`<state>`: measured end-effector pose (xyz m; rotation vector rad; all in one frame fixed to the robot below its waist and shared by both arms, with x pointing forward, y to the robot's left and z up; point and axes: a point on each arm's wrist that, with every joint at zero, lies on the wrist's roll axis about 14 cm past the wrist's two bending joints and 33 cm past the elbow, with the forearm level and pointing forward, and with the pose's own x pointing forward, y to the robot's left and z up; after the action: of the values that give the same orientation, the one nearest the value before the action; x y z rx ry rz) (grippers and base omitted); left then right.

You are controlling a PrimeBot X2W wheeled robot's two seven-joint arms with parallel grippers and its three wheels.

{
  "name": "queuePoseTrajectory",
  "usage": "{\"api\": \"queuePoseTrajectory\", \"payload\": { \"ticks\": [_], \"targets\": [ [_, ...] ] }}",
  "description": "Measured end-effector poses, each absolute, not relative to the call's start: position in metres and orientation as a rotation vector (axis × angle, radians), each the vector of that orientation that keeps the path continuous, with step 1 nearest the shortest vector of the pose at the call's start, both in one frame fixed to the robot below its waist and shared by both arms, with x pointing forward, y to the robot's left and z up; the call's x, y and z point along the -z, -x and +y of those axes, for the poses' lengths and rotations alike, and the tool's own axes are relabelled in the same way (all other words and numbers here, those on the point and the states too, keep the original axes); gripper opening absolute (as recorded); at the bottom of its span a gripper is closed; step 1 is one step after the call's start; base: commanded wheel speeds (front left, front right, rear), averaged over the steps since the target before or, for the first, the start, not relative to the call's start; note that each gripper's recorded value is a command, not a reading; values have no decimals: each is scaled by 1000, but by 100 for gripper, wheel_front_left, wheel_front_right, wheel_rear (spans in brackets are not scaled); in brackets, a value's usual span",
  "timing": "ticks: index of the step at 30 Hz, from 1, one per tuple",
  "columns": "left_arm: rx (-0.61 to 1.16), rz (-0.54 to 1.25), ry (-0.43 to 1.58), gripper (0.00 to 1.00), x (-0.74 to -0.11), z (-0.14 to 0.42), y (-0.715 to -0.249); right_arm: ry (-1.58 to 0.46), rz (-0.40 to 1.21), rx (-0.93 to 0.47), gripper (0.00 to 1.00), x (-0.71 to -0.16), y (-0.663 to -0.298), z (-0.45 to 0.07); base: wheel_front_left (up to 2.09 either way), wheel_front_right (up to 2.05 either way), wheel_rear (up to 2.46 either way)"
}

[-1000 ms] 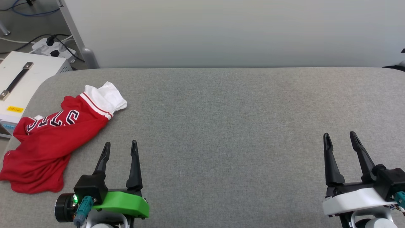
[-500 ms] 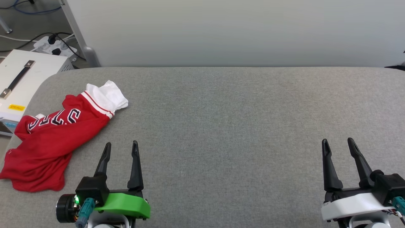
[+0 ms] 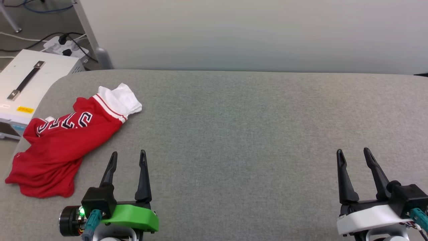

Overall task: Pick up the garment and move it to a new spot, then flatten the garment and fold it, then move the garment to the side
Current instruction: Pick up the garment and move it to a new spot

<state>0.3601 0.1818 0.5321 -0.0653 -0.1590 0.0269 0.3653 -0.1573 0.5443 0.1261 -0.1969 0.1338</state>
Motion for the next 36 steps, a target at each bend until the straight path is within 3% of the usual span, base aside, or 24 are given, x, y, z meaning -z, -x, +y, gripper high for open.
{"api": "queuePoseTrajectory", "payload": {
  "ticks": [36],
  "targets": [
    [-490,-123,56,100,-520,313,-269,-133,-134,-561,100,-526,-400,-10,0,0,0]
  ]
}}
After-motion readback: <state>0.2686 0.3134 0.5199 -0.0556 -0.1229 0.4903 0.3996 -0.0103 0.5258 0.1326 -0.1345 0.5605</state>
